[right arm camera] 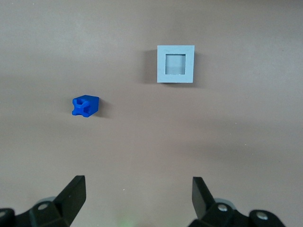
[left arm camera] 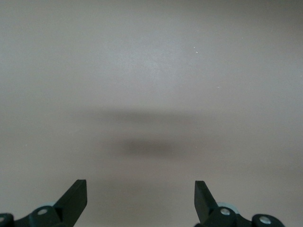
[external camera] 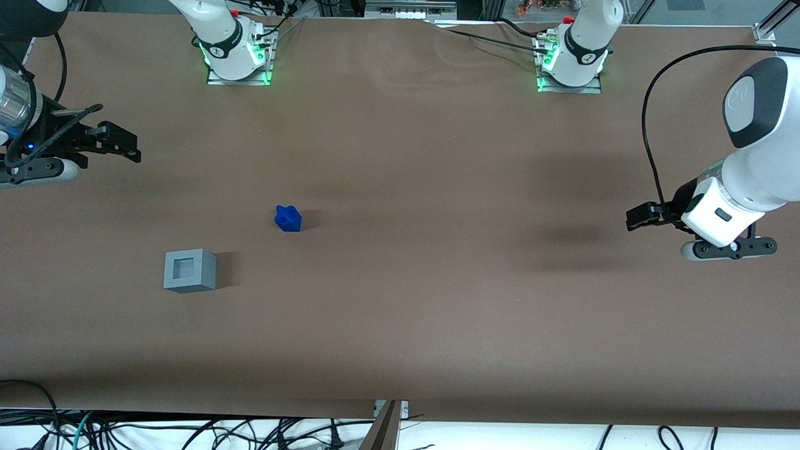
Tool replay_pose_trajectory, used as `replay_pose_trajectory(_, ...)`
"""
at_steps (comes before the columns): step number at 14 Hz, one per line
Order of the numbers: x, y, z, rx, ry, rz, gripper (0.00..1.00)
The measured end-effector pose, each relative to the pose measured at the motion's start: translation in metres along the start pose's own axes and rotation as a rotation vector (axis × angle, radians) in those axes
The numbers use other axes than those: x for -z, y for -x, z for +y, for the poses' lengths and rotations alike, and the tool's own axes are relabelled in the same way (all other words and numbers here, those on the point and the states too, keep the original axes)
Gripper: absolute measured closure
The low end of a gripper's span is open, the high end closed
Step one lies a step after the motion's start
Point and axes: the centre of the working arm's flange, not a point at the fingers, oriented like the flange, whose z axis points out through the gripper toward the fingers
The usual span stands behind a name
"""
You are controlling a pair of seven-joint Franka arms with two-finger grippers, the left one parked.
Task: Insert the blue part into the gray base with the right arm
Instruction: 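Move the right gripper down to the blue part and grasp it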
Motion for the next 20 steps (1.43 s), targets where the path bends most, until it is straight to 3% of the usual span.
replay_pose_trajectory(4,-0.025,-0.009,-0.03,-0.05,-0.002,0.009,0.0)
replay_pose_trajectory(8,-0.122,-0.034,-0.11,-0.182,-0.033,0.083,0.0)
replay_pose_trajectory(11,-0.215,-0.036,-0.159,-0.243,-0.003,0.155,0.0)
replay_pose_trajectory(12,-0.24,-0.033,-0.167,-0.248,-0.005,0.163,0.0)
replay_pose_trajectory(20,-0.34,-0.026,-0.181,-0.266,-0.083,0.134,0.01)
